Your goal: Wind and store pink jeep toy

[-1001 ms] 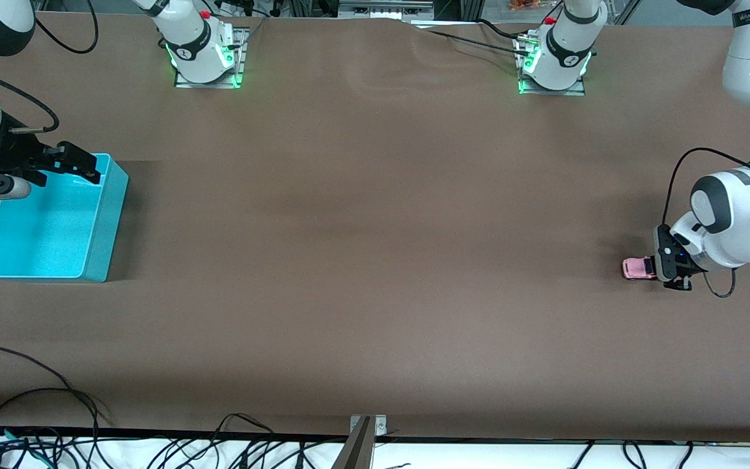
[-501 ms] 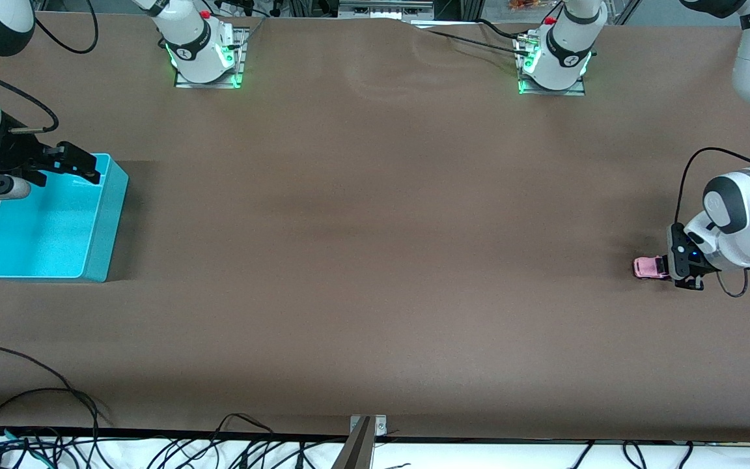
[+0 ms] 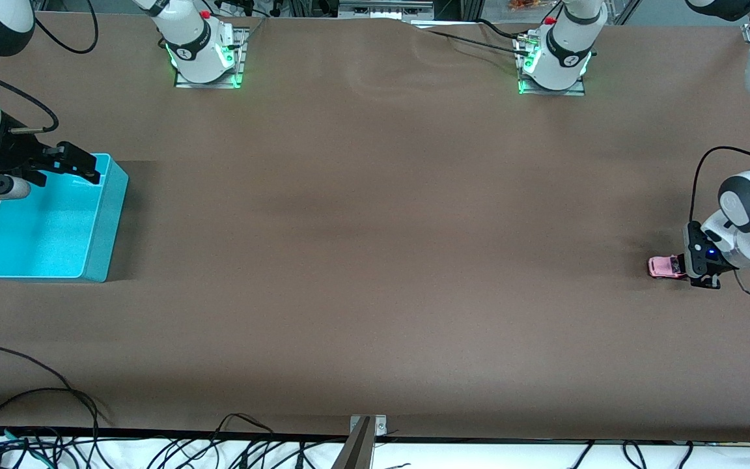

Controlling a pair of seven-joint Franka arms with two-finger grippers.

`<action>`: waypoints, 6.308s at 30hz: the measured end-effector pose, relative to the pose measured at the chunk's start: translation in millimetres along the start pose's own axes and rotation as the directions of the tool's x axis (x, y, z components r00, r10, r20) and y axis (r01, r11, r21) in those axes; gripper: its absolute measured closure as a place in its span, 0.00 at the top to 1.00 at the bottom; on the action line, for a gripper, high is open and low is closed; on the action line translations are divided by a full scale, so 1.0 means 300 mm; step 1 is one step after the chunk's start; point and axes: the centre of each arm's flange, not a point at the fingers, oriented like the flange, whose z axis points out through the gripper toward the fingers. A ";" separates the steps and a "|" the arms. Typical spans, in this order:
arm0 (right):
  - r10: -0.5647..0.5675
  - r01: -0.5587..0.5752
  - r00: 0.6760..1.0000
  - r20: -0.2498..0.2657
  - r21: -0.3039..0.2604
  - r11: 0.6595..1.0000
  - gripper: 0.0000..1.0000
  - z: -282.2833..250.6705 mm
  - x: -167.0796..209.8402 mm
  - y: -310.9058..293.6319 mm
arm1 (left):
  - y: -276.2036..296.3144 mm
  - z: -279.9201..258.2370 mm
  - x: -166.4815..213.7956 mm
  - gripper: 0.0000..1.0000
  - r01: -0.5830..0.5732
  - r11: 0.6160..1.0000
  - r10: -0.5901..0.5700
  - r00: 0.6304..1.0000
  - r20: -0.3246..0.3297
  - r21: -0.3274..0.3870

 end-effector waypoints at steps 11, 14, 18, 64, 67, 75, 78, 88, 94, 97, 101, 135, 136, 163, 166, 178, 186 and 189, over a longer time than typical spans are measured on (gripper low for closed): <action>0.000 0.000 1.000 0.000 0.000 1.000 1.00 0.000 0.000 0.000 | 0.015 0.002 -0.071 0.51 0.003 1.000 -0.003 1.000 0.012 0.005; 0.000 0.000 1.000 0.000 0.000 1.000 1.00 0.000 0.000 0.000 | 0.017 0.002 -0.080 0.51 0.003 1.000 -0.003 1.000 0.012 0.006; 0.000 0.000 1.000 0.000 0.000 1.000 1.00 0.000 0.000 0.000 | 0.020 0.003 -0.091 0.51 0.001 1.000 -0.001 1.000 0.013 0.006; 0.000 0.000 1.000 0.000 0.000 1.000 1.00 0.000 0.000 0.000 | -0.031 -0.182 -0.166 1.00 0.055 0.998 -0.055 0.999 0.001 -0.036; 0.000 0.000 1.000 0.000 0.000 1.000 1.00 0.000 0.000 0.000 | -0.069 -0.235 -0.139 1.00 0.070 0.997 -0.070 0.998 0.002 -0.037; 0.000 0.000 1.000 0.000 0.000 1.000 1.00 0.000 0.000 0.000 | -0.148 -0.357 -0.084 1.00 0.132 0.991 -0.132 0.991 0.012 -0.017; 0.000 0.000 1.000 0.000 0.000 1.000 1.00 0.000 0.000 0.000 | -0.166 -0.408 -0.069 1.00 0.150 0.989 -0.150 0.989 0.014 -0.003; 0.000 0.000 1.000 0.000 0.000 1.000 1.00 0.000 0.000 0.000 | -0.221 -0.592 0.100 1.00 0.231 0.973 -0.231 0.973 0.010 0.025; 0.000 0.000 1.000 0.000 0.000 1.000 1.00 0.000 0.000 0.000 | -0.232 -0.642 0.131 1.00 0.292 0.956 -0.292 0.956 0.008 0.028; 0.000 0.000 1.000 0.000 0.000 1.000 1.00 0.000 0.000 0.000 | -0.238 -0.696 0.154 1.00 0.348 0.937 -0.348 0.937 0.007 0.016; 0.000 0.000 1.000 0.000 0.000 1.000 1.00 0.000 0.000 0.000 | -0.244 -0.774 0.195 1.00 0.420 0.907 -0.420 0.907 0.009 -0.013; 0.000 0.000 1.000 0.000 0.000 1.000 1.00 0.000 0.000 0.000 | -0.246 -0.943 0.293 1.00 0.697 0.716 -0.698 0.716 -0.013 -0.034; 0.000 0.000 1.000 0.000 0.000 1.000 1.00 0.000 0.000 0.000 | -0.246 -0.950 0.291 1.00 0.704 0.709 -0.705 0.709 -0.020 -0.034; 0.001 -0.001 1.000 0.023 -0.004 1.000 1.00 0.064 0.032 0.005 | -0.250 -1.065 0.450 1.00 0.921 0.385 -0.923 0.383 -0.034 -0.063; 0.002 -0.002 1.000 0.028 -0.004 1.000 1.00 0.081 0.040 0.008 | -0.261 -1.071 0.504 1.00 0.947 0.313 -0.950 0.312 -0.029 -0.066; 0.005 -0.004 1.000 0.030 -0.005 1.000 1.00 0.133 0.045 0.013 | -0.198 -1.194 0.696 1.00 0.996 0.056 -0.997 0.060 0.050 -0.077; 0.006 -0.006 1.000 0.021 -0.006 1.000 1.00 0.345 0.028 0.017 | -0.082 -1.311 0.741 1.00 0.998 -0.021 -0.999 -0.018 0.045 -0.066; 0.007 -0.007 1.000 0.012 -0.007 1.000 1.00 0.419 0.017 0.018 | -0.017 -1.349 0.754 1.00 0.998 -0.020 -0.999 -0.018 0.032 -0.061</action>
